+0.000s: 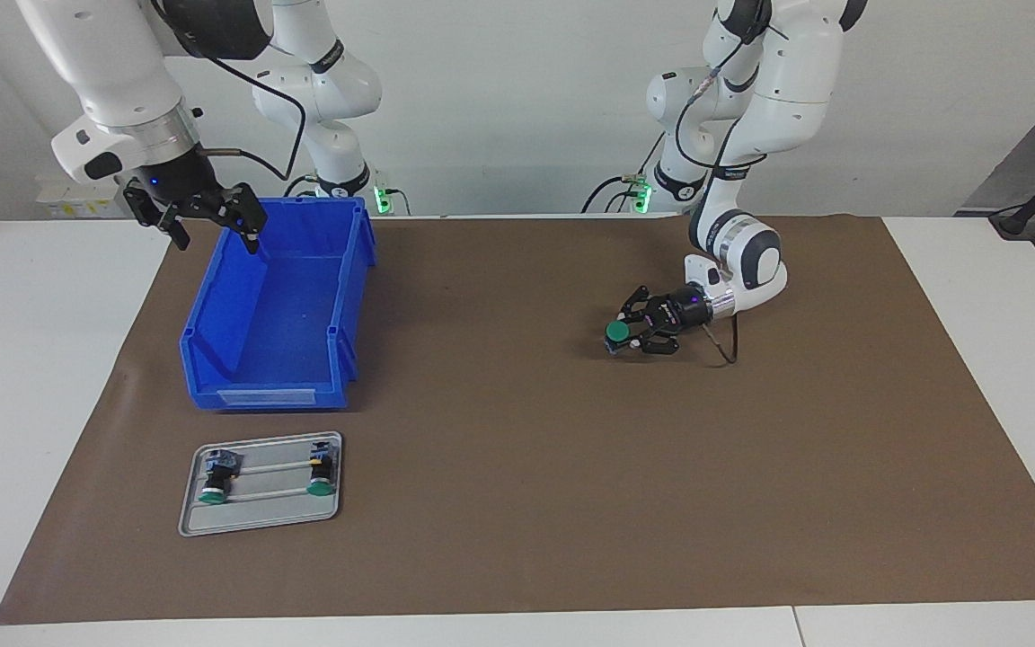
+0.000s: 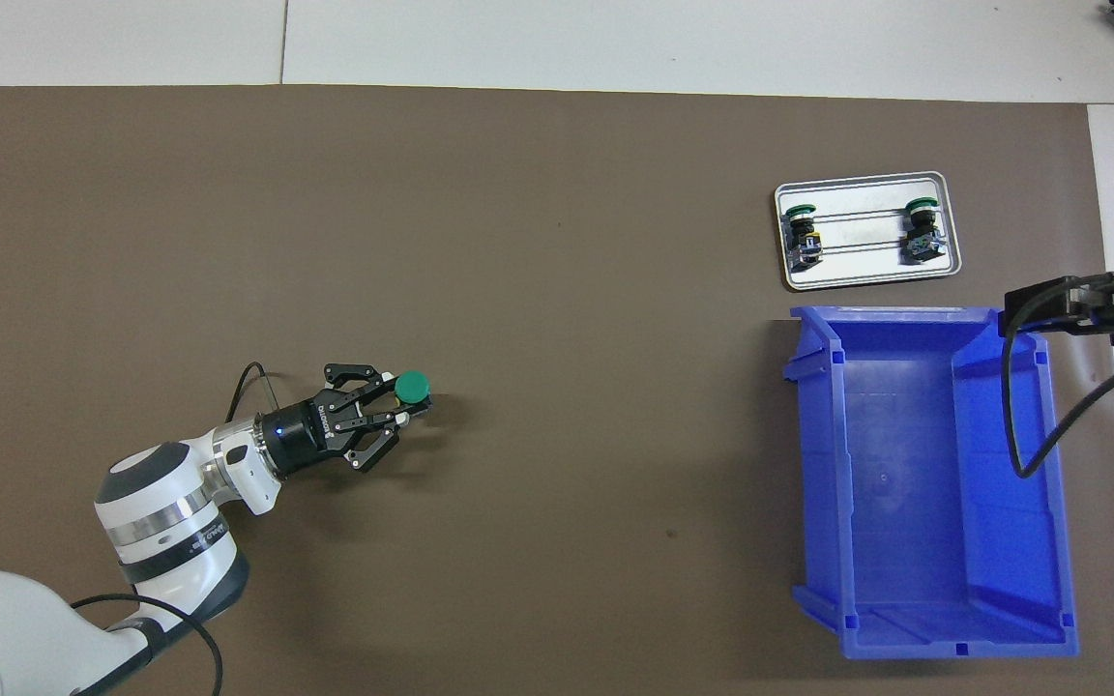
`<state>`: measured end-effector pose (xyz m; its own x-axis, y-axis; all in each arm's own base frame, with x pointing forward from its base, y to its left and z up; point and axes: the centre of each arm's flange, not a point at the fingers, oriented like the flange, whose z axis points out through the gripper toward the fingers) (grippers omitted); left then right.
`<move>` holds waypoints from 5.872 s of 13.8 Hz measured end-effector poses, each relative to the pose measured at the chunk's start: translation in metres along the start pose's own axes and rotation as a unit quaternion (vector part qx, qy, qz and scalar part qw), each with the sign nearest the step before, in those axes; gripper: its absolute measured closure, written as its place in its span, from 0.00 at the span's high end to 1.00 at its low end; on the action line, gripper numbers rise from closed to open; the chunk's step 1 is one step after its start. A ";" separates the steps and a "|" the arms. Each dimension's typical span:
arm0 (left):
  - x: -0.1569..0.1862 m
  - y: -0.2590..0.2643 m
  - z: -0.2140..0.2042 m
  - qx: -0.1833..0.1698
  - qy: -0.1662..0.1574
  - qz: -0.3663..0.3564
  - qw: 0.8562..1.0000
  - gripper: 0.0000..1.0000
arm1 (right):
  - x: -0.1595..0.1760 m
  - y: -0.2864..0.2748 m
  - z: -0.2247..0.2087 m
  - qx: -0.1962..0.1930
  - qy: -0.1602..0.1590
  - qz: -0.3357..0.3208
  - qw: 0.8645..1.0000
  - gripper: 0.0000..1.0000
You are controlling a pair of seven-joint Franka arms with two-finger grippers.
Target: Place and press button with both arms
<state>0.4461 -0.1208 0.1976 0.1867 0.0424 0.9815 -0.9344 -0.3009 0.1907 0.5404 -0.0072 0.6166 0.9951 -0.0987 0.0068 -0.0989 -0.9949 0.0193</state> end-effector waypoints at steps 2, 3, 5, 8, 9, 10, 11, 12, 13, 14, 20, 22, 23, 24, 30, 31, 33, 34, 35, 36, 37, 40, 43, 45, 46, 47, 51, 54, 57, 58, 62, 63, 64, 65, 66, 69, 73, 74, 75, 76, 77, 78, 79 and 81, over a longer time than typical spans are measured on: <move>-0.005 0.004 -0.001 0.000 -0.005 0.006 1.000 0.33 | 0.000 0.000 0.000 0.000 0.000 0.000 1.000 1.00; -0.009 0.007 -0.001 -0.002 -0.012 0.008 1.000 0.33 | 0.000 0.000 0.000 0.000 0.000 0.000 1.000 1.00; -0.014 0.012 -0.002 -0.009 -0.026 0.013 1.000 0.33 | 0.000 0.000 0.000 0.000 0.000 0.000 1.000 1.00; -0.014 0.012 -0.002 -0.013 -0.028 0.021 0.999 0.33 | 0.000 0.000 0.000 0.000 0.000 0.000 1.000 1.00; -0.014 0.012 -0.003 -0.015 -0.029 0.023 0.999 0.33 | 0.000 0.000 0.000 0.000 0.000 0.000 1.000 1.00; -0.014 0.012 -0.003 -0.017 -0.031 0.025 0.999 0.33 | 0.000 0.000 0.000 0.000 0.000 0.000 1.000 1.00; -0.013 0.011 -0.004 -0.020 -0.034 0.028 0.999 0.33 | 0.000 0.000 0.000 0.000 0.000 0.000 1.000 1.00; -0.012 0.010 -0.005 -0.022 -0.036 0.030 0.999 0.33 | 0.000 0.000 0.000 0.000 0.000 0.000 1.000 1.00; -0.012 0.010 -0.006 -0.022 -0.037 0.030 0.999 0.33 | 0.000 0.000 0.000 0.000 0.000 0.000 1.000 1.00; -0.012 0.010 -0.006 -0.022 -0.037 0.031 0.999 0.33 | 0.000 0.000 0.000 0.000 0.000 0.000 1.000 1.00; -0.012 0.010 -0.006 -0.023 -0.038 0.031 0.999 0.33 | 0.000 0.000 0.000 0.000 0.000 0.000 1.000 1.00; -0.012 0.010 -0.006 -0.023 -0.039 0.032 0.998 0.33 | 0.000 0.000 0.000 0.000 0.000 0.000 1.000 1.00; -0.012 0.010 -0.006 -0.024 -0.040 0.032 0.998 0.33 | 0.000 0.000 0.000 0.000 0.000 0.000 1.000 1.00; -0.011 0.010 -0.007 -0.025 -0.041 0.034 0.998 0.33 | 0.000 0.000 0.000 0.000 0.000 0.000 1.000 1.00; -0.028 0.014 -0.020 -0.026 -0.081 0.027 0.996 0.44 | 0.000 0.000 0.000 0.000 0.000 0.000 1.000 1.00; -0.029 0.014 -0.020 -0.026 -0.083 0.026 0.996 0.46 | 0.000 0.000 0.000 0.000 0.000 0.000 1.000 1.00; -0.030 0.015 -0.020 -0.027 -0.085 0.025 0.996 0.50 | 0.000 0.000 0.000 0.000 0.000 0.000 1.000 1.00; -0.030 0.014 -0.020 -0.026 -0.085 0.025 0.996 0.53 | 0.000 0.000 0.000 0.000 0.000 0.000 1.000 1.00; -0.030 0.014 -0.021 -0.026 -0.086 0.025 0.996 0.54 | 0.000 0.000 0.000 0.000 0.000 0.000 1.000 1.00; -0.030 0.014 -0.021 -0.026 -0.086 0.026 0.996 0.59 | 0.000 0.000 0.000 0.000 0.000 0.000 1.000 1.00; -0.030 0.013 -0.022 -0.024 -0.086 0.026 0.996 0.59 | 0.000 0.000 0.000 0.000 0.000 0.000 1.000 1.00; -0.025 0.004 -0.027 -0.018 -0.085 0.030 0.996 0.59 | 0.000 0.000 0.000 0.000 0.000 0.000 1.000 1.00; -0.014 -0.013 -0.044 -0.043 -0.110 0.024 0.993 0.59 | 0.000 0.000 0.000 0.000 0.000 0.000 1.000 1.00; -0.001 -0.034 -0.066 -0.058 -0.135 0.012 0.989 0.59 | 0.000 0.000 0.000 0.000 0.000 0.000 1.000 1.00; 0.007 -0.044 -0.075 -0.061 -0.147 0.005 0.987 0.59 | 0.000 0.000 0.000 0.000 0.000 0.000 1.000 1.00; 0.015 -0.053 -0.082 -0.064 -0.158 -0.004 0.985 0.58 | 0.000 0.000 0.000 0.000 0.000 0.000 1.000 1.00; 0.086 -0.084 -0.075 -0.104 -0.218 -0.087 0.966 0.56 | 0.000 0.000 0.000 0.000 0.000 0.000 1.000 1.00; 0.180 -0.102 -0.057 -0.101 -0.314 -0.141 0.933 0.42 | 0.000 0.000 0.000 0.000 0.000 0.000 1.000 1.00; 0.240 -0.081 -0.020 -0.057 -0.424 -0.199 0.882 0.42 | 0.000 0.000 0.000 0.000 0.000 0.000 1.000 1.00; 0.250 -0.069 -0.003 -0.037 -0.471 -0.212 0.855 0.41 | 0.000 0.000 0.000 0.000 0.000 0.000 1.000 1.00; 0.256 -0.022 0.069 0.077 -0.609 -0.241 0.752 0.32 | 0.000 0.000 0.000 0.000 0.000 0.000 1.000 1.00; 0.254 -0.013 0.087 0.115 -0.620 -0.247 0.735 0.18 | 0.000 0.000 0.000 0.000 0.000 0.000 1.000 1.00; 0.252 -0.005 0.103 0.153 -0.625 -0.253 0.722 0.02 | 0.000 0.000 0.000 0.000 0.000 0.000 1.000 1.00; 0.249 0.003 0.117 0.189 -0.629 -0.254 0.710 0.01 | 0.000 0.000 0.000 0.000 0.000 0.000 1.000 1.00; 0.244 0.010 0.127 0.216 -0.630 -0.252 0.702 0.01 | 0.000 0.000 0.000 0.000 0.000 0.000 1.000 1.00; 0.216 0.022 0.138 0.258 -0.618 -0.253 0.698 0.01 | 0.000 0.000 0.000 0.000 0.000 0.000 1.000 1.00; 0.180 0.029 0.124 0.273 -0.608 -0.250 0.702 0.01 | 0.000 0.000 0.000 0.000 0.000 0.000 1.000 1.00; 0.179 0.031 0.122 0.273 -0.608 -0.250 0.702 0.01 | 0.000 0.000 0.000 0.000 0.000 0.000 1.000 1.00; 0.180 0.033 0.121 0.274 -0.608 -0.249 0.703 0.01 | 0.000 0.000 0.000 0.000 0.000 0.000 1.000 1.00; 0.182 0.034 0.121 0.274 -0.607 -0.248 0.703 0.01 | 0.000 0.000 0.000 0.000 0.000 0.000 1.000 1.00; 0.183 0.034 0.120 0.275 -0.607 -0.248 0.704 0.01 | 0.000 0.000 0.000 0.000 0.000 0.000 1.000 1.00; 0.183 0.035 0.121 0.274 -0.607 -0.247 0.704 0.01 | 0.000 0.000 0.000 0.000 0.000 0.000 1.000 1.00; 0.182 0.036 0.121 0.274 -0.607 -0.246 0.704 0.01 | 0.000 0.000 0.000 0.000 0.000 0.000 1.000 1.00; 0.179 0.040 0.121 0.271 -0.610 -0.246 0.702 0.01 | 0.000 0.000 0.000 0.000 0.000 0.000 1.000 1.00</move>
<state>0.4791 -0.2409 0.3789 0.8768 -0.4808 -0.0093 -0.4748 -0.8686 0.1419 0.5404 -0.0072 0.6166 0.9951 -0.0988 0.0068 -0.0989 -0.9949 0.0193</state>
